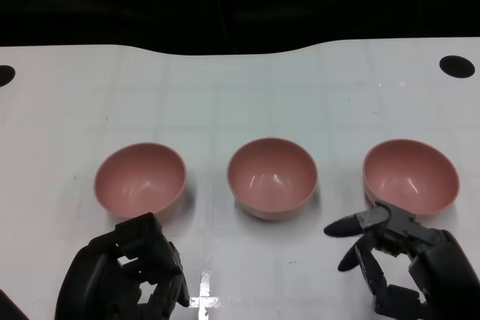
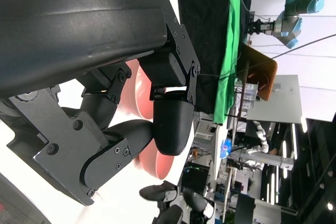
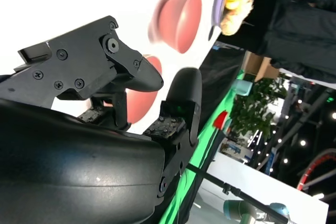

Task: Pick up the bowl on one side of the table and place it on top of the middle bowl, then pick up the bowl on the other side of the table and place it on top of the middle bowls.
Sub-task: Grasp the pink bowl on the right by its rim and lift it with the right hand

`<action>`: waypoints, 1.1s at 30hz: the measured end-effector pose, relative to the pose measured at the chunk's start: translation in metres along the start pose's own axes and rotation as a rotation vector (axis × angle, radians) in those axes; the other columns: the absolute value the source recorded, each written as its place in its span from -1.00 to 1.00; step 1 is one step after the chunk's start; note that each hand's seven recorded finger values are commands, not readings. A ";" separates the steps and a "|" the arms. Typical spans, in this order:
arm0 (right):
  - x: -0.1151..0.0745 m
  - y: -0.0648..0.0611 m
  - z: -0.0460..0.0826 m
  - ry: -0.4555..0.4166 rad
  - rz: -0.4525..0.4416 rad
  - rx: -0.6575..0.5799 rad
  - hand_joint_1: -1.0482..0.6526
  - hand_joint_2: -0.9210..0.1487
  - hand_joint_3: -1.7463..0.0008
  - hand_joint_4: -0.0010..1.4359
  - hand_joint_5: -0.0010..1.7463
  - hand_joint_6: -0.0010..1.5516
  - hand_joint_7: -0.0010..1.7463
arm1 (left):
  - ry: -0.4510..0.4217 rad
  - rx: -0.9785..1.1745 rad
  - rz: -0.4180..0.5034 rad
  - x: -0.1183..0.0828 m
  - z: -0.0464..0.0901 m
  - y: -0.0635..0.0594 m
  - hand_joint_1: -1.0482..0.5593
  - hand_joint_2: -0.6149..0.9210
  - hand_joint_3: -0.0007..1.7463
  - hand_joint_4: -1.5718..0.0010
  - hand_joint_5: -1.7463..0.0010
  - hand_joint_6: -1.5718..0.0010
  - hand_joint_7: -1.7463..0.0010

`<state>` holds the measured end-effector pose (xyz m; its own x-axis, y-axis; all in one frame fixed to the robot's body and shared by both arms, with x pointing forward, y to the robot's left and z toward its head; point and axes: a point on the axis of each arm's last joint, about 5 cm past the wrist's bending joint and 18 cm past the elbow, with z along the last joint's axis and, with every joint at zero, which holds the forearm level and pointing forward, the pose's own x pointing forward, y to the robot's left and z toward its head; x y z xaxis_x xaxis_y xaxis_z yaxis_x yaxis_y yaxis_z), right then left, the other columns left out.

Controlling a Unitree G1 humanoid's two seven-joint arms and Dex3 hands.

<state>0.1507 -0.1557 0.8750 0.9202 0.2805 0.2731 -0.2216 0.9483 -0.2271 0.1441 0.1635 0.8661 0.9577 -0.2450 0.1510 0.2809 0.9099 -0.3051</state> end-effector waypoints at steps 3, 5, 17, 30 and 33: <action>0.000 0.000 0.000 0.010 -0.001 -0.042 -0.31 -0.57 0.58 -0.80 0.33 -0.79 -0.16 | 0.000 0.000 0.000 0.000 0.000 0.000 -0.24 0.15 0.53 -0.17 -0.88 -0.17 -0.51; 0.000 0.000 0.003 0.015 -0.005 -0.087 -0.39 -0.75 0.78 -0.93 0.31 -0.88 -0.19 | 0.000 0.001 0.000 0.000 0.000 0.000 -0.25 0.16 0.52 -0.17 -0.87 -0.17 -0.52; 0.002 -0.006 0.010 0.032 -0.043 -0.302 -0.63 -0.84 0.97 -1.00 0.05 -1.00 -0.40 | 0.002 0.005 -0.002 0.000 0.000 0.000 -0.30 0.21 0.43 -0.13 -0.94 -0.13 -0.59; 0.005 -0.014 0.015 0.015 -0.070 -0.450 -0.64 -0.83 0.99 -1.00 -0.08 -1.00 -0.47 | 0.003 0.000 -0.004 0.000 0.000 0.000 -0.30 0.23 0.41 -0.14 -0.93 -0.12 -0.60; 0.007 -0.015 0.017 0.040 -0.070 -0.541 -0.67 -0.84 0.99 -1.00 -0.11 -1.00 -0.47 | 0.003 -0.001 -0.005 0.000 -0.001 0.000 -0.31 0.25 0.37 -0.11 -0.96 -0.09 -0.63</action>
<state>0.1545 -0.1658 0.8965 0.9408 0.2035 0.2709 0.0280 0.7500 -0.6608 0.1440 0.1630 0.8657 0.9565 -0.2504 0.1496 0.2856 0.9085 -0.3052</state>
